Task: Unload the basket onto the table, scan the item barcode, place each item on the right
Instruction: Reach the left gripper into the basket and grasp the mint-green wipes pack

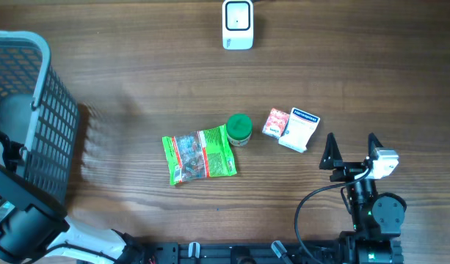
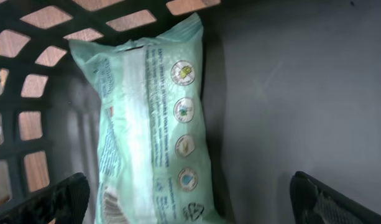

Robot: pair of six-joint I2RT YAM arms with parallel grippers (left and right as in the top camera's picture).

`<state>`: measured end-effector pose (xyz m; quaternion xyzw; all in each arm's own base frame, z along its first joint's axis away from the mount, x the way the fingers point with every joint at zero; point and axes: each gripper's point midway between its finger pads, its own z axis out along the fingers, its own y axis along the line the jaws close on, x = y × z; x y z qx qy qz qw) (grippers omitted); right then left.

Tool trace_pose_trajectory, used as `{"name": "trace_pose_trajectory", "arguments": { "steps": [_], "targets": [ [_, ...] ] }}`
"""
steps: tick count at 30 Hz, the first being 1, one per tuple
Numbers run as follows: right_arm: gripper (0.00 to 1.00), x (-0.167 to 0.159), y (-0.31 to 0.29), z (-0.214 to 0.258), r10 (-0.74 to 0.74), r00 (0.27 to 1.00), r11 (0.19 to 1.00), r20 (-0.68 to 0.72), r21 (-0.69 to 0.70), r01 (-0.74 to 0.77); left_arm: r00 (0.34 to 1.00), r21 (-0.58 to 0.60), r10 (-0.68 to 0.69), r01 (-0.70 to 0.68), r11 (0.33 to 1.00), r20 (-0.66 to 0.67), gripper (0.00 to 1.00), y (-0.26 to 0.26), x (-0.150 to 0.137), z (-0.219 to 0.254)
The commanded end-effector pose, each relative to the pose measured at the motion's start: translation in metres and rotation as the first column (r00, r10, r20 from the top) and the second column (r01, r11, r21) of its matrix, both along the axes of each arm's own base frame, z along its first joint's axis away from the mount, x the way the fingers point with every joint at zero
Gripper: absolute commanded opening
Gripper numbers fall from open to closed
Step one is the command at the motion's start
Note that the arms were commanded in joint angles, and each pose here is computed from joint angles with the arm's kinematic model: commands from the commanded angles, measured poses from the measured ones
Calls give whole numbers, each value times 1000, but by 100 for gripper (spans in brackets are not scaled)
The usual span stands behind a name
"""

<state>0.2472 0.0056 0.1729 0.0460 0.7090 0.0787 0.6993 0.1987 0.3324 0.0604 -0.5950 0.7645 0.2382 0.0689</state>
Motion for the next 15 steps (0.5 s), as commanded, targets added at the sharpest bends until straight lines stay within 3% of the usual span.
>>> {"name": "trace_pose_trajectory", "arguments": {
  "steps": [1, 7, 10, 11, 15],
  "targets": [
    [100, 0, -1, 1, -6, 1000, 1000, 6, 9, 6, 999, 1, 17, -17, 1000, -27, 92, 7, -12, -6],
    [100, 0, -1, 1, -6, 1000, 1000, 6, 9, 6, 995, -24, 90, -91, 996, -44, 93, 16, -38, -14],
    [100, 0, -1, 1, -6, 1000, 1000, 6, 9, 6, 994, -104, 113, -113, 988, -11, 89, 12, -42, -31],
    [100, 0, -1, 1, -6, 1000, 1000, 6, 9, 6, 993, -127, 116, -115, 985, 0, 84, 10, -42, -36],
    [100, 0, -1, 1, -6, 1000, 1000, 6, 9, 6, 993, -146, 122, -120, 982, 2, 47, 10, -43, -43]
  ]
}}
